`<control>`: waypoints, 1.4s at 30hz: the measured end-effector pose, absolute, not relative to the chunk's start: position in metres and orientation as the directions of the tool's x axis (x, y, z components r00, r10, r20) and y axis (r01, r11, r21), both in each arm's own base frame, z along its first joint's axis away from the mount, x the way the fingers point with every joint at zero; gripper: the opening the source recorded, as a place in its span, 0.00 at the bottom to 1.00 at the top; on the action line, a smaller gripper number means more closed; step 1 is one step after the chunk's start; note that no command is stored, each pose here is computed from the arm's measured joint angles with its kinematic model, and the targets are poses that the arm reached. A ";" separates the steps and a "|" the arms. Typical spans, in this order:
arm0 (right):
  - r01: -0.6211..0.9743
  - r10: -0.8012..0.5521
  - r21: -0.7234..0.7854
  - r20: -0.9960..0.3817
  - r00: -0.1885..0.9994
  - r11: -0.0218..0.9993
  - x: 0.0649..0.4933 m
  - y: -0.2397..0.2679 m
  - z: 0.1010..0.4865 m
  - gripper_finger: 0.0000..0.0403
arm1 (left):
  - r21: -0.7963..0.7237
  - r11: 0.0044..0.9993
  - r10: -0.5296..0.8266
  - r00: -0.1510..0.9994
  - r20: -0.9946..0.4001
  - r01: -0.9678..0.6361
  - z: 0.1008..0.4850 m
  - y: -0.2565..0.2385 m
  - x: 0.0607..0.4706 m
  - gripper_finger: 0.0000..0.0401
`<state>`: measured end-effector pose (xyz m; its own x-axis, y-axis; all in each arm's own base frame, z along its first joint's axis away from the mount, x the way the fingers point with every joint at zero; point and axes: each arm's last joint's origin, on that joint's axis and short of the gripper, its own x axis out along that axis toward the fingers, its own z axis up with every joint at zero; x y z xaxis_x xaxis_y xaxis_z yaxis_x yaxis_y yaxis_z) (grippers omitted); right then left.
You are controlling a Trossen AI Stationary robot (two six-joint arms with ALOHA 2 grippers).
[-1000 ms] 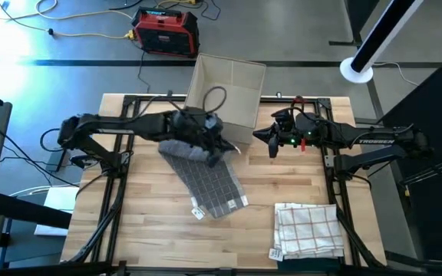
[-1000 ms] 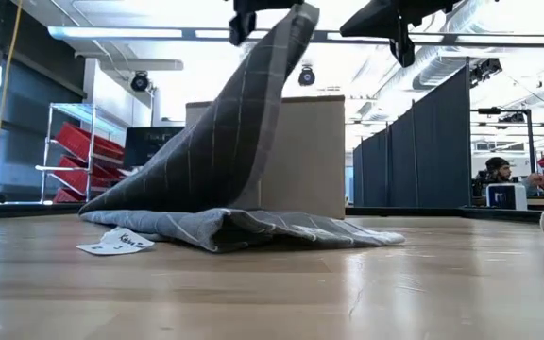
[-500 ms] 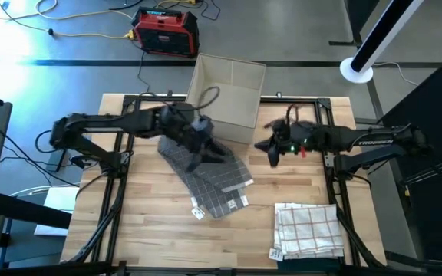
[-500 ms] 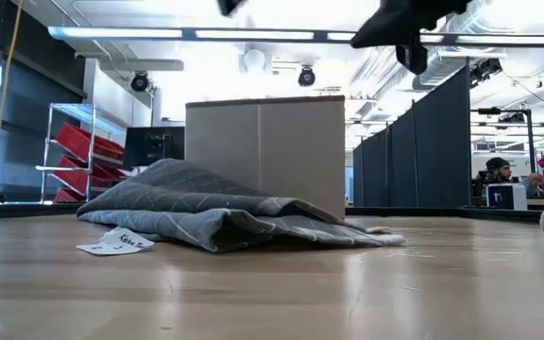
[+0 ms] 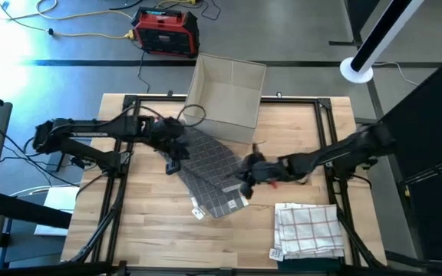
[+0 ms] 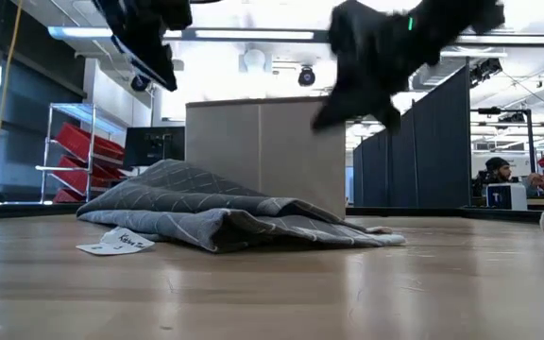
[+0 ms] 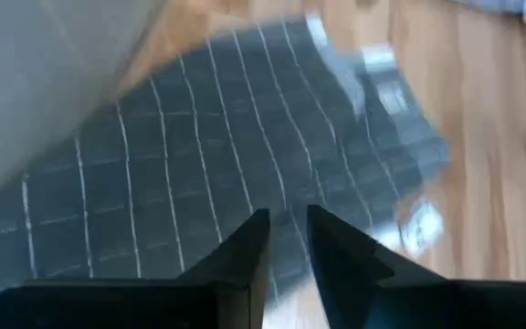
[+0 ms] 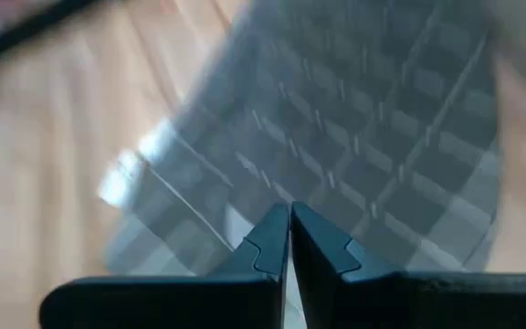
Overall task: Fold towel
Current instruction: Fold the gray patterned towel
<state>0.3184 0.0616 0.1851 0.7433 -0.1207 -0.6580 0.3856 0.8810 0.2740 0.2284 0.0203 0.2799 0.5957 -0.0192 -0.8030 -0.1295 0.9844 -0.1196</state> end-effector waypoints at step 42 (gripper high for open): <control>0.831 0.019 0.149 -0.986 0.164 0.536 0.231 0.052 0.202 0.03 | -0.359 0.891 -0.101 0.649 -0.754 -0.278 0.170 -0.029 0.217 0.05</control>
<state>0.2312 0.0518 0.2016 0.1639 0.0194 -0.9863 0.8313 0.5356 0.1487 0.2169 -0.0294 0.1698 0.6495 -0.1010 -0.7536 -0.2779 0.8911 -0.3589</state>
